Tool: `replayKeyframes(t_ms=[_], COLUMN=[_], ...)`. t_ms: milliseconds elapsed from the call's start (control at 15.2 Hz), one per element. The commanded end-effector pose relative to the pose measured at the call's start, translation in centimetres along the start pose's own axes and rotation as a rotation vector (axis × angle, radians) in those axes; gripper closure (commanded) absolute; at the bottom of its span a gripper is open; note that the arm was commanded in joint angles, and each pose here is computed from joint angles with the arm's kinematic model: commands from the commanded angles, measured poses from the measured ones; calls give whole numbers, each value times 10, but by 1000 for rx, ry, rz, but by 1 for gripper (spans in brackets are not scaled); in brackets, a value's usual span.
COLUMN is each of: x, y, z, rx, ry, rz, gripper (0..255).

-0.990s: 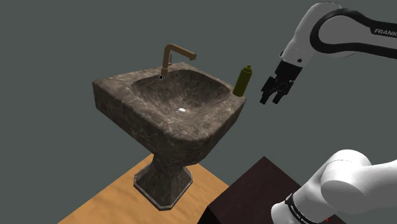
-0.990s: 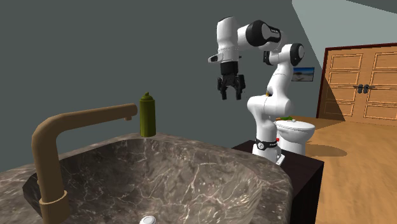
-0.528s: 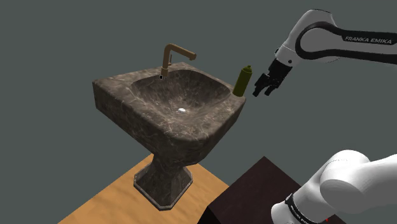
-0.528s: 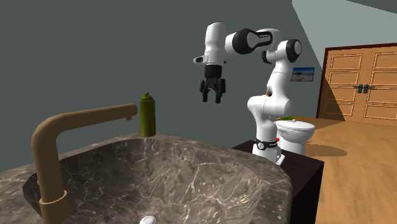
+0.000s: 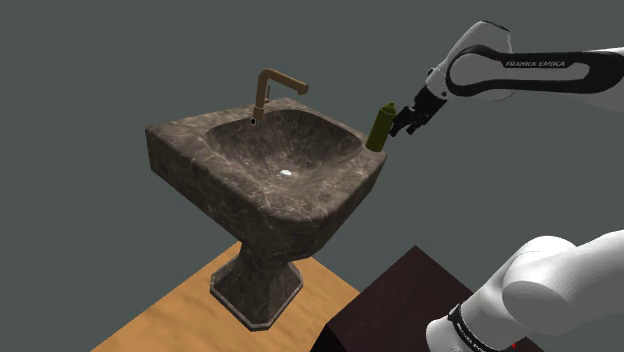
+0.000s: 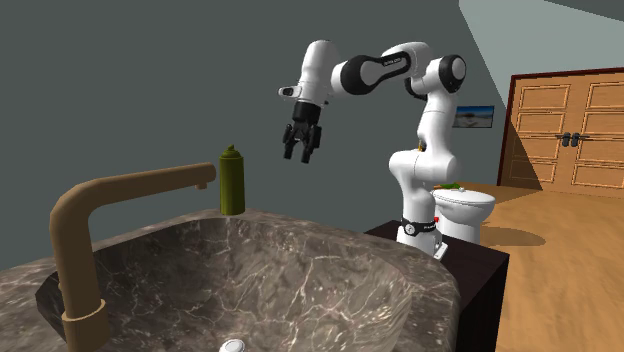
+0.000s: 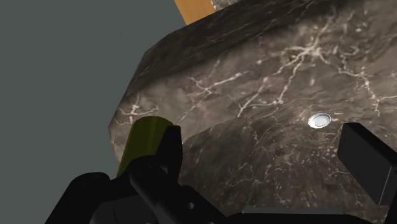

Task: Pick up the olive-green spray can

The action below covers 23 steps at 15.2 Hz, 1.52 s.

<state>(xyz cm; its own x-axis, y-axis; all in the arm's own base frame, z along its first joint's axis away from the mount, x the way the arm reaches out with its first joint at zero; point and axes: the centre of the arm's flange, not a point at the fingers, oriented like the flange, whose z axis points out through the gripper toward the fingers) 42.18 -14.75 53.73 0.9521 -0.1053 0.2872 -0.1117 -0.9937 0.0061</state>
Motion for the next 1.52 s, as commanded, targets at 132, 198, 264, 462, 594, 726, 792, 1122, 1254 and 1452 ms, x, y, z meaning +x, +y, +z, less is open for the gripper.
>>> replayKeyframes(t_ms=[132, 198, 264, 462, 594, 726, 792, 1122, 1254, 1452], x=[29, 36, 44, 66, 82, 97, 105, 102, 99, 97], y=[29, 36, 42, 62, 75, 87, 94, 96, 96, 96], z=[5, 6, 7, 7, 7, 5, 4, 24, 34, 42], rx=[-28, -35, -41, -61, -73, -86, -93, -96, -96, -96], ry=[92, 114, 136, 202, 246, 290, 312, 322, 322, 322], rz=[-22, -28, -33, -49, -60, -70, -76, -78, -78, -78], gripper=[0, 0, 0, 0, 0, 0, 0, 0, 0, 0])
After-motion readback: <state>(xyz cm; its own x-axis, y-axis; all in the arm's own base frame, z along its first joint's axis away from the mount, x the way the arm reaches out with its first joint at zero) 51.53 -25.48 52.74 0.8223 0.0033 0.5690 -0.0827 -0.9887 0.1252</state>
